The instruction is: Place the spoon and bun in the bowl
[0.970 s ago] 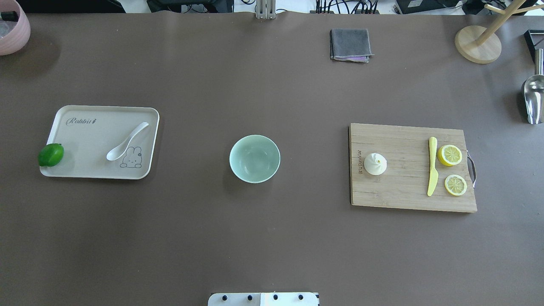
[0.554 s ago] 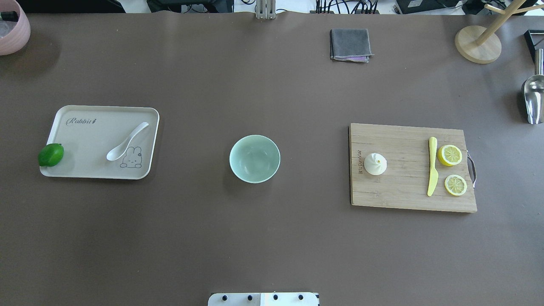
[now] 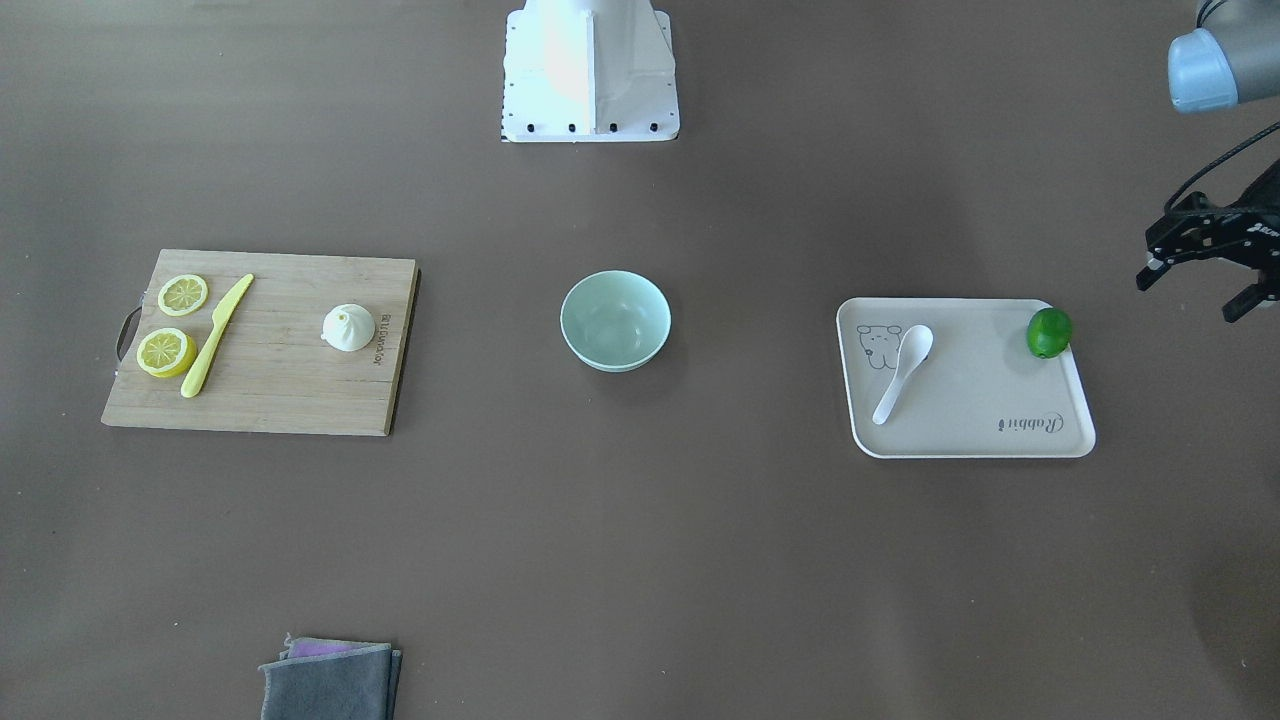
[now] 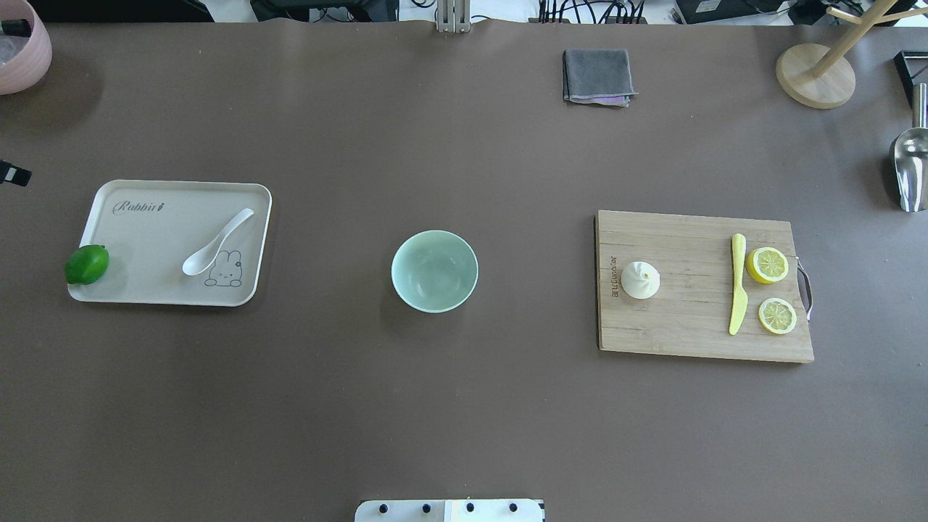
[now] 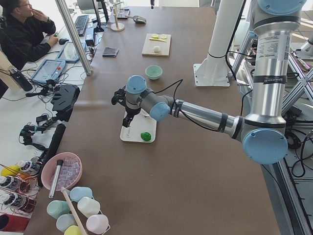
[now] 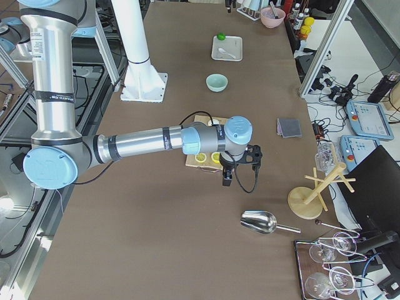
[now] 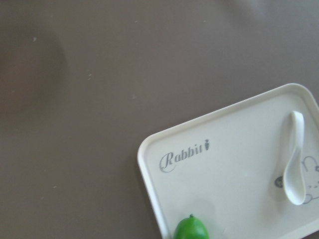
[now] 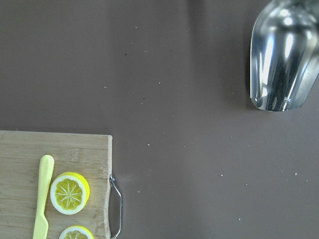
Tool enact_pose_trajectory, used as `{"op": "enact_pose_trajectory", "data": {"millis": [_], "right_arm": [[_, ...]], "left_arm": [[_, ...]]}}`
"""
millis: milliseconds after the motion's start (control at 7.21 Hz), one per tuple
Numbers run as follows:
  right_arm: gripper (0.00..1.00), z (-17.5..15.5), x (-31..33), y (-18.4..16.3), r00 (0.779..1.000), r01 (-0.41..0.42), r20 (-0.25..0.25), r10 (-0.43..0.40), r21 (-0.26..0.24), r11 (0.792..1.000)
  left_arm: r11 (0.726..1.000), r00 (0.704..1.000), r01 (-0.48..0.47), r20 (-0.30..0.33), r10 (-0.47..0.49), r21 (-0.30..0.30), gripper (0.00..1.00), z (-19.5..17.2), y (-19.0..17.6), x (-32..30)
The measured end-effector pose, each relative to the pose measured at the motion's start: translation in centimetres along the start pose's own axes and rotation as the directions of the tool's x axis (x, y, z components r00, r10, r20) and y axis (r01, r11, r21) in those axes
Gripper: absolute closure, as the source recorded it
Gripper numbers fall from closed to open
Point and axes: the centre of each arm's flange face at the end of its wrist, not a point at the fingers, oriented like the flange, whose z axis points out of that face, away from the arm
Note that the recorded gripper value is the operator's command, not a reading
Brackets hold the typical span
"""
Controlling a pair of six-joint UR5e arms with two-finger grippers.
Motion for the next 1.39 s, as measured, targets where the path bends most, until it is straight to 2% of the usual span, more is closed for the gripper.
{"op": "enact_pose_trajectory", "data": {"millis": [139, 416, 554, 693, 1248, 1386], "right_arm": [[0.0, -0.2, -0.5, -0.5, 1.0, 0.018, 0.009, -0.018, 0.011, 1.0], [0.0, 0.5, -1.8, -1.1, 0.994, 0.107, 0.024, -0.109, 0.055, 0.993], [0.0, 1.2, -2.1, -1.3, 0.991, 0.131, 0.029, -0.133, 0.058, 0.99], [0.0, 1.8, -2.3, -1.5, 0.988, 0.15, 0.033, -0.152, 0.06, 0.987], [0.0, 3.6, -4.4, -1.7, 0.975, 0.217, 0.041, -0.22, 0.052, 0.975], [0.0, 4.0, -5.2, -1.8, 0.971, 0.231, 0.045, -0.233, 0.046, 0.972]], "left_arm": [[0.999, 0.998, -0.045, -0.042, 0.045, -0.019, 0.02, 2.7, -2.2, 3.7], [0.993, 0.989, -0.106, -0.11, 0.099, -0.054, 0.02, 7.2, -3.9, 9.5], [0.99, 0.985, -0.122, -0.129, 0.112, -0.067, 0.02, 9.2, -4.5, 11.5], [0.987, 0.984, -0.137, -0.129, 0.126, -0.079, 0.03, 11.4, -5.1, 13.1], [0.985, 0.989, -0.144, -0.047, 0.14, -0.099, 0.03, 18.9, -4.6, 15.2], [0.986, 0.991, -0.133, -0.042, 0.13, -0.095, 0.15, 20.4, -4.2, 15.4]]}}
